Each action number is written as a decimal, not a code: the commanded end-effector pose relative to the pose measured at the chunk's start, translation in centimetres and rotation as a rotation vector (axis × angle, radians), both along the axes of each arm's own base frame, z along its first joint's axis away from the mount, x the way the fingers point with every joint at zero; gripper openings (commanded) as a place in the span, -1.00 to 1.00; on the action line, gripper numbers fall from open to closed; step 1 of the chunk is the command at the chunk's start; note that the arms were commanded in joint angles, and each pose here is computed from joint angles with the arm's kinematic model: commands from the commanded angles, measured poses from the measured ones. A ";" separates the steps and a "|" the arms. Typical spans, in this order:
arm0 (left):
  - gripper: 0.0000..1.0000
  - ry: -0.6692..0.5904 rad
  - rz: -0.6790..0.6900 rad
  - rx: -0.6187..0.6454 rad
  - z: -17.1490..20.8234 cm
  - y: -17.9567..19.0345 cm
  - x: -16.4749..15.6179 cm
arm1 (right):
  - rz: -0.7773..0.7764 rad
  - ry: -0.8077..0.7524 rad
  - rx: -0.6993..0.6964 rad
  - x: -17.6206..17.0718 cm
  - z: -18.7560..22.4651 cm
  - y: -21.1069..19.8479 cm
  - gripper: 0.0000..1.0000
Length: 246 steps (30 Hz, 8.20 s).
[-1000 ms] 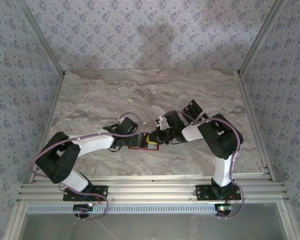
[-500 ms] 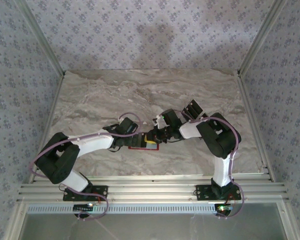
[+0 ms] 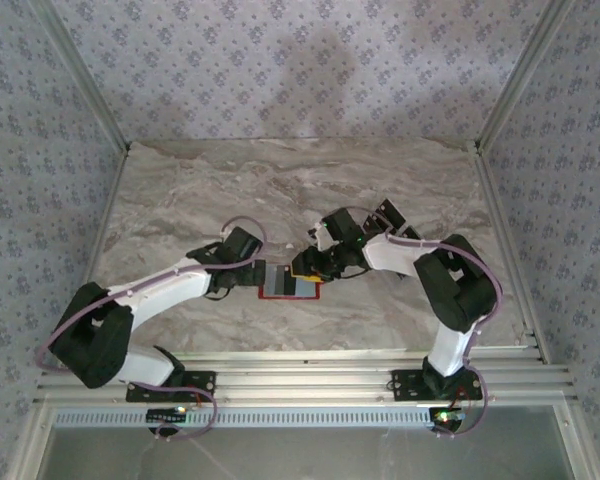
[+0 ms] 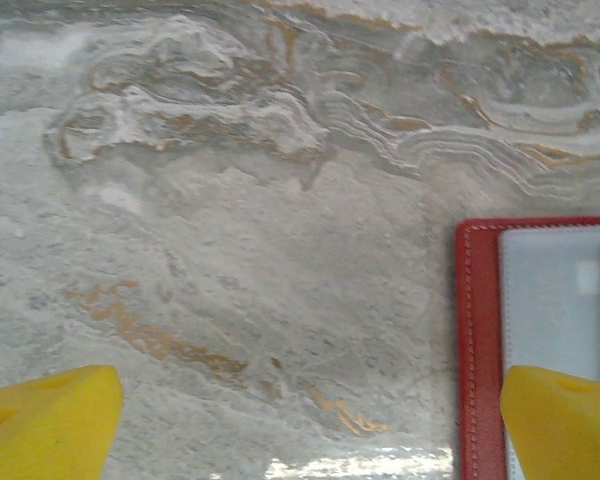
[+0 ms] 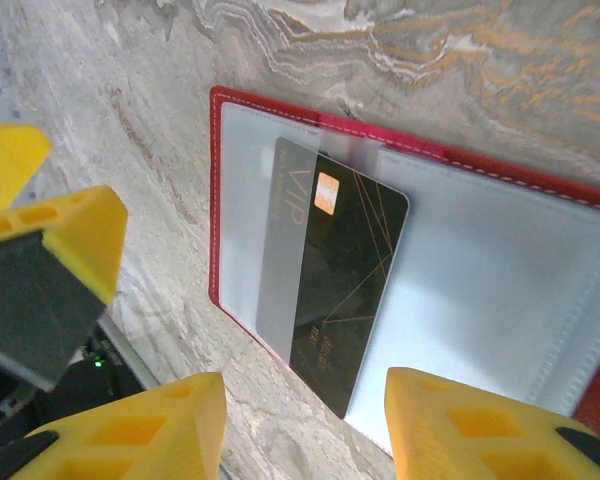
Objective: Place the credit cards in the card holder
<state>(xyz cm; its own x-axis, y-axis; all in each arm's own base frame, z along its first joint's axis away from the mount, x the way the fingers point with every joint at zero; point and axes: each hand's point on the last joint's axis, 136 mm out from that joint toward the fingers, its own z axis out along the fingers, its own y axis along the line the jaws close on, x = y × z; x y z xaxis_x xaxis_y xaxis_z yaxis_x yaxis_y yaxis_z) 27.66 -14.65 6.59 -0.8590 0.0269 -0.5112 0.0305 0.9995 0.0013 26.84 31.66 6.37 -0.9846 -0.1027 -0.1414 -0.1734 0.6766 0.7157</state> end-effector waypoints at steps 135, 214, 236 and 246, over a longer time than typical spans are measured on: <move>0.92 0.110 0.080 0.028 -5.5 2.0 -2.4 | 0.272 -0.053 -0.319 -0.6 -2.3 6.1 -0.81; 0.94 -0.004 -0.043 -0.059 -1.6 -2.2 0.0 | -0.108 -0.063 -0.313 -3.7 -2.8 -0.1 -0.27; 0.93 -0.013 -0.042 -0.060 -1.4 -2.0 0.0 | -0.125 -0.033 -0.303 -3.7 -3.7 -0.1 -0.54; 0.93 -0.018 -0.041 -0.058 -1.2 -1.9 0.0 | -0.129 -0.031 -0.296 -3.6 -3.6 -0.1 -0.87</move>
